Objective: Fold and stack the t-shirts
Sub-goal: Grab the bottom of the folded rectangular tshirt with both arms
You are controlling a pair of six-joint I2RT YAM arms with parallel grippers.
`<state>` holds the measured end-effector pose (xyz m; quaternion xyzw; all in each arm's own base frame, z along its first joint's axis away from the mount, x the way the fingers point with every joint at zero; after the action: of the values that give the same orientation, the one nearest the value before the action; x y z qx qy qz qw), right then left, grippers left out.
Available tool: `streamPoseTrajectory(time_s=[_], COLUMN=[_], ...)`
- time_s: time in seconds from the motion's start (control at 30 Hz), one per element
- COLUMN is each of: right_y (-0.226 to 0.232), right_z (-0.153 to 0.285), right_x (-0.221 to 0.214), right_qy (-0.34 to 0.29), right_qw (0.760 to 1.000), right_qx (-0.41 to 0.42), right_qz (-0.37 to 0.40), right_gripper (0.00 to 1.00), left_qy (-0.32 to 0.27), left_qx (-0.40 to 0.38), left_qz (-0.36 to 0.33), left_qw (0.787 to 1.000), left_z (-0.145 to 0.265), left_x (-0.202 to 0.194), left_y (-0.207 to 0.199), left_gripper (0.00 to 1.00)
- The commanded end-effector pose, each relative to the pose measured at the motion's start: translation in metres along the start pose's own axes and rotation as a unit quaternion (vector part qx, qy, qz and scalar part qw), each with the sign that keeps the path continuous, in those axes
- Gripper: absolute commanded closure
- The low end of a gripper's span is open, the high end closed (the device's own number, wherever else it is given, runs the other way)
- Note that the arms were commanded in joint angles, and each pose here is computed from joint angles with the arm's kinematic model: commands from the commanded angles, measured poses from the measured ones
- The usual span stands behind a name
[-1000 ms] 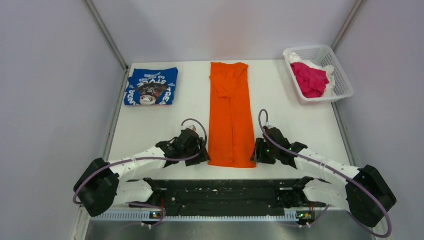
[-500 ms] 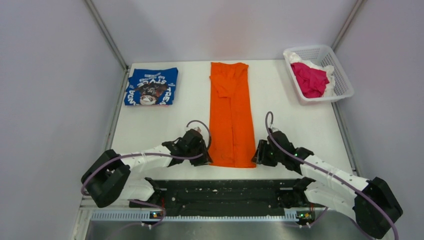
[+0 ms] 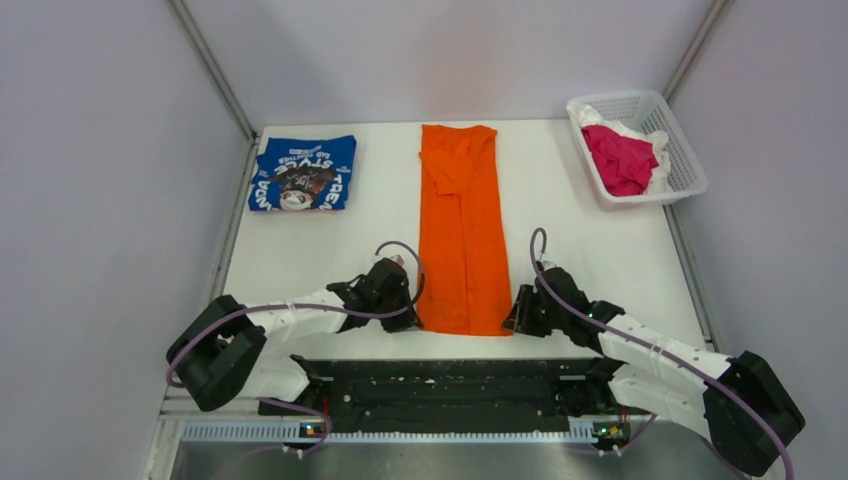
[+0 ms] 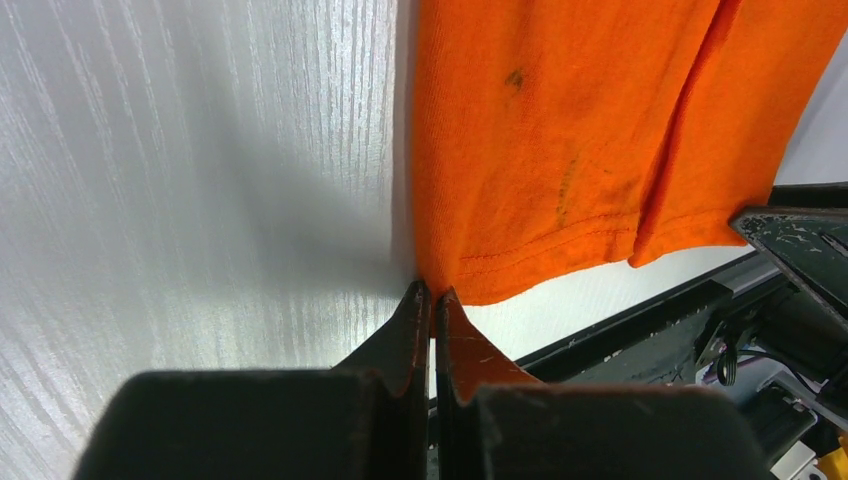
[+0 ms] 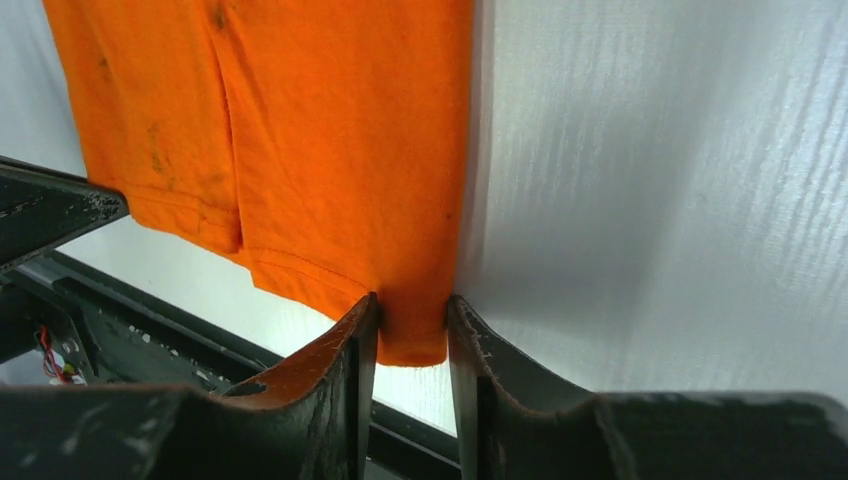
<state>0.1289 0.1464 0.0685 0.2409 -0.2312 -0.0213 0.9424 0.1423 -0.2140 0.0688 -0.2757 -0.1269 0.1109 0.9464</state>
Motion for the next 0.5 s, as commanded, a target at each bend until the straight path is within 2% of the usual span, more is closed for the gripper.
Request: streamPoseTrajectory(time_s=[0.0, 0.1, 0.17, 0.2, 0.37, 0.47], right_y=[0.004, 0.005, 0.005, 0.006, 0.011, 0.019], right_z=[-0.008, -0.011, -0.011, -0.010, 0.002, 0.007], right_x=[-0.008, -0.012, -0.013, -0.013, -0.014, -0.008], right_qy=[0.017, 0.021, 0.022, 0.023, 0.023, 0.005], right_qw=[0.999, 0.998, 0.998, 0.998, 0.996, 0.994], right_qx=[0.043, 0.056, 0.059, 0.062, 0.076, 0.102], right_qz=[-0.012, -0.016, -0.018, -0.018, -0.031, -0.038], right_gripper=[0.70, 0.81, 0.97, 1.00, 1.00, 1.00], left_qy=[0.004, 0.006, 0.011, 0.014, 0.030, 0.017], left_qx=[0.001, 0.000, -0.003, -0.004, -0.029, -0.036], left_qz=[-0.008, -0.009, -0.010, -0.012, -0.011, -0.015], left_qw=[1.000, 1.000, 1.000, 1.000, 0.999, 0.999], left_z=[-0.002, -0.002, -0.001, 0.000, 0.011, 0.018], left_x=[-0.003, -0.004, -0.006, -0.009, -0.022, -0.019], left_y=[0.002, 0.001, 0.000, -0.001, -0.010, -0.016], left_gripper=[1.00, 1.00, 1.00, 1.00, 1.00, 1.00])
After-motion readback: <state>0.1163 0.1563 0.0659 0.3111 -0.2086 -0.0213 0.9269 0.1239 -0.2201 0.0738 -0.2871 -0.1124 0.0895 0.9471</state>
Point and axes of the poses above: each gripper's point midway between its finger pads, its own z axis back along the fingers, its own y axis along the line the jaws close on, x = y × z, the point moved 6 cm from there along z, back along the fingers, and after that the axes turned 4 degrees about z, right-handed, at the moved point
